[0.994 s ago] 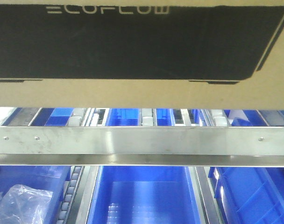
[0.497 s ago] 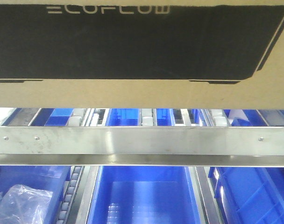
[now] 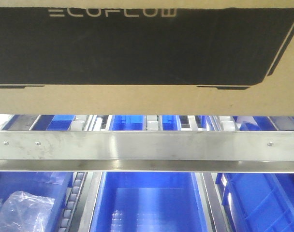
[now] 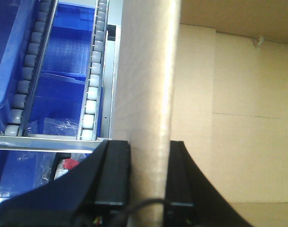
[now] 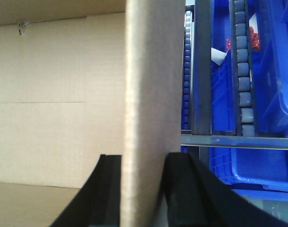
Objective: Grab box from left shelf to table start
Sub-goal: 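Lift the box with both grippers and pull it off the shelf, then hold the box with both grippers while the base turns away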
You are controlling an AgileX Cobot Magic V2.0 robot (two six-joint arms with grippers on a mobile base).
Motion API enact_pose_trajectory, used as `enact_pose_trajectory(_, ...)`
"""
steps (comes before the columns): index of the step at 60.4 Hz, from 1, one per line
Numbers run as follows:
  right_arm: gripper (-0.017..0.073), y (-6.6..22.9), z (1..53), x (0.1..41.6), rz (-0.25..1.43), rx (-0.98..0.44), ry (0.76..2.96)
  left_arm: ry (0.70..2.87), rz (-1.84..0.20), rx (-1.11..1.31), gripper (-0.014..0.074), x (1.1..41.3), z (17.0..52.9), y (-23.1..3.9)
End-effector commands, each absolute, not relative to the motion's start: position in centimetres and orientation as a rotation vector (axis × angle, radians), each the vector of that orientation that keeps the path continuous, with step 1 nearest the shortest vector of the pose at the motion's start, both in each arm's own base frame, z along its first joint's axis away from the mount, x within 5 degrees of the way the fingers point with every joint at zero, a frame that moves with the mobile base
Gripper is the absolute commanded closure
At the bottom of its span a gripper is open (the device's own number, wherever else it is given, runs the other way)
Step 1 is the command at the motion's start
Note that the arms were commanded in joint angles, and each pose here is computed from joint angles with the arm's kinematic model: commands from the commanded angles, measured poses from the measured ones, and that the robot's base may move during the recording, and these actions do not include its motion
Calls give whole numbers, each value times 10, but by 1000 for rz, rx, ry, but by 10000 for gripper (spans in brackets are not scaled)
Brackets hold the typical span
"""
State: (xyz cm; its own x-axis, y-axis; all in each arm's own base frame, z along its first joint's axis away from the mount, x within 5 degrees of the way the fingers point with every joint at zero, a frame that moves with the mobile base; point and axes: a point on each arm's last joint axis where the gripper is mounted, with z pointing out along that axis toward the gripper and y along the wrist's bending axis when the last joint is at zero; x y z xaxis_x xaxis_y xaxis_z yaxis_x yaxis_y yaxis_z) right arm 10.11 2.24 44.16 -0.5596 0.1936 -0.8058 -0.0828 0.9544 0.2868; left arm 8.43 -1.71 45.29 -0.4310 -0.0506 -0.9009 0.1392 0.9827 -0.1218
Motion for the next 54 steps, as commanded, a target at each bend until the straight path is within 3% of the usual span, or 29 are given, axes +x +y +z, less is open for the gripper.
enact_pose_trajectory(1, 533, 14, 457, 103, 250, 88, 2006, 1767, -284, 31, 679, 77, 482, -16)
enact_pose_trajectory(54, 533, 14, 457, 103, 250, 88, 2006, 1769, -284, 31, 679, 78, 482, -16)
